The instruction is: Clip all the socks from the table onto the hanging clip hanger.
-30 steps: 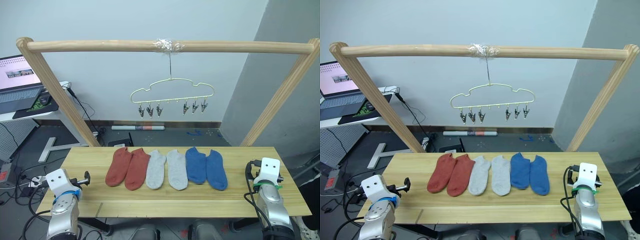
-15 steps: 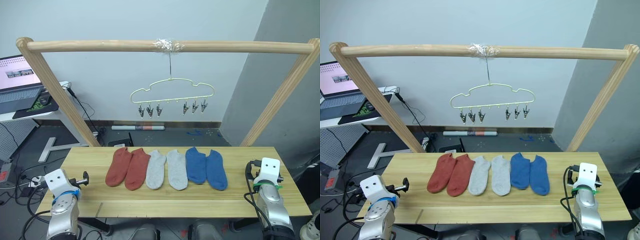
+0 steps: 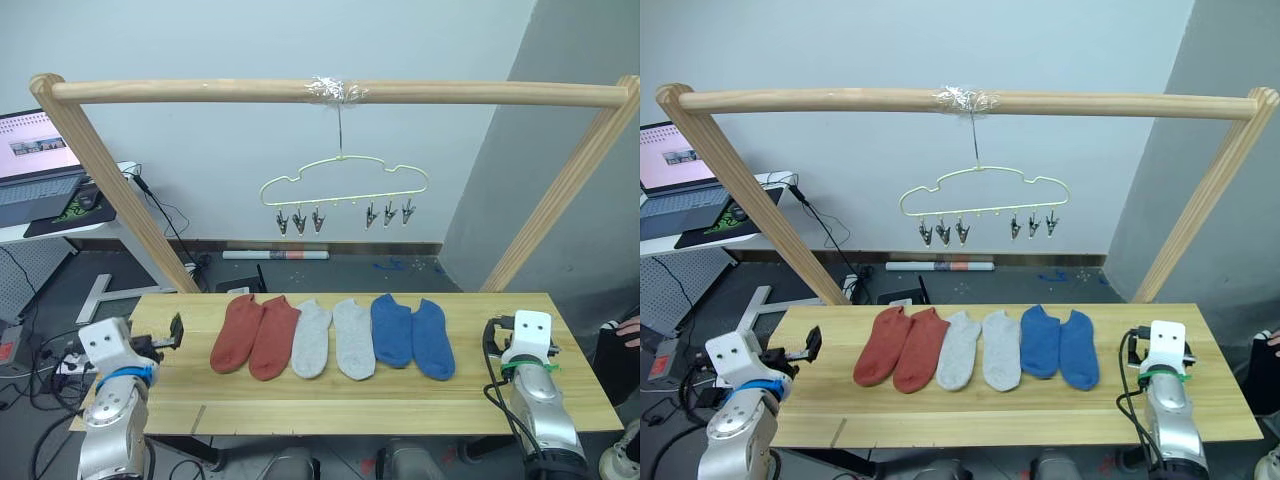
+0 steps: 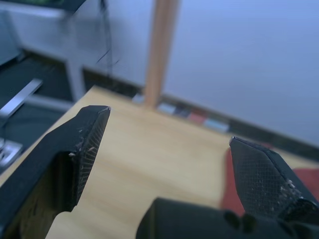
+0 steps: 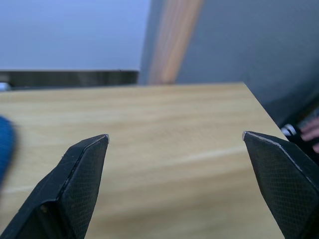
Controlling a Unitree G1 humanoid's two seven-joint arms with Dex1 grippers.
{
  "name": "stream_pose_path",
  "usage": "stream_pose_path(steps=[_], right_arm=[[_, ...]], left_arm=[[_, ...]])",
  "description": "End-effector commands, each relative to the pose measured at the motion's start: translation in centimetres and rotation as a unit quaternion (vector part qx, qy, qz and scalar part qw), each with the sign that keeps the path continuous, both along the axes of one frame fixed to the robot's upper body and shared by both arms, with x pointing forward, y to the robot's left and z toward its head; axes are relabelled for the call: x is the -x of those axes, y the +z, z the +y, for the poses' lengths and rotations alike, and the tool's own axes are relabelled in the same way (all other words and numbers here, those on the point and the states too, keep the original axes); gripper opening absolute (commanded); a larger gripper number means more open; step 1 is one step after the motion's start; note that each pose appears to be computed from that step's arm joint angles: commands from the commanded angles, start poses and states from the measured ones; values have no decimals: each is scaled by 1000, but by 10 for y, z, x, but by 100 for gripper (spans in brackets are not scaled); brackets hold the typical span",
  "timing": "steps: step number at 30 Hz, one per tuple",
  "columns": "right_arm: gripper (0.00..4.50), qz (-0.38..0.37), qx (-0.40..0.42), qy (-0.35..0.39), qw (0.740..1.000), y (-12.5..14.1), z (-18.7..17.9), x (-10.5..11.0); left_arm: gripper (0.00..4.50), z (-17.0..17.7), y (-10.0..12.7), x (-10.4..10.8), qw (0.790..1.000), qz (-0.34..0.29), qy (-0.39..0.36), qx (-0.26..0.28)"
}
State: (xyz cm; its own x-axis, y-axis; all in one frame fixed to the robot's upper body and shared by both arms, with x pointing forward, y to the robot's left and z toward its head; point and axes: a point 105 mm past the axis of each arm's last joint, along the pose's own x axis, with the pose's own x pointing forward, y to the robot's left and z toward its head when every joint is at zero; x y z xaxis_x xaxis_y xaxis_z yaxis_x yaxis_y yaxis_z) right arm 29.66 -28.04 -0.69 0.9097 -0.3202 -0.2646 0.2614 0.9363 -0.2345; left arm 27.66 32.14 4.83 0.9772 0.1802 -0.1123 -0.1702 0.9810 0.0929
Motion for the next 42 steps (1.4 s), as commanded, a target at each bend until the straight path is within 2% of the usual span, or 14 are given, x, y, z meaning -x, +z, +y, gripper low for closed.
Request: stream_pose_path(steps=[1,3,8,16,19,23,25,28,32,36,41,42], right_arm=[[450,-45,25,47,998,28,12,-17],[450,-47,29,71,996,31,18,-20],[450,-52,43,150,986,39,43,-30],[450,-67,36,205,976,51,68,-38],[450,-81,24,285,955,66,99,-43],[450,-95,16,349,932,85,123,-48],[450,-96,10,390,916,92,137,-47],[450,-112,-29,476,872,117,175,-42],[450,-132,-64,548,824,147,206,-34],[450,-144,-69,576,802,166,220,-29],[450,-161,-68,581,795,182,231,-31],[450,-163,-66,583,793,183,232,-31]], left_arm=[[357,-25,23,-13,997,-32,-58,-28],[300,-35,27,-18,996,-37,-74,-27],[300,-65,44,-32,990,-60,-121,-38],[300,-84,55,-43,987,-79,-140,-28],[244,-99,62,-52,982,-94,-160,-17],[127,-112,65,-61,979,-96,-178,-19],[127,-118,67,-66,978,-99,-185,-19],[127,-134,73,-79,974,-114,-194,-4],[127,-144,81,-88,972,-126,-196,4],[127,-146,81,-91,973,-127,-195,5],[127,-148,85,-93,971,-140,-192,9],[144,-149,85,-94,970,-141,-196,9]])
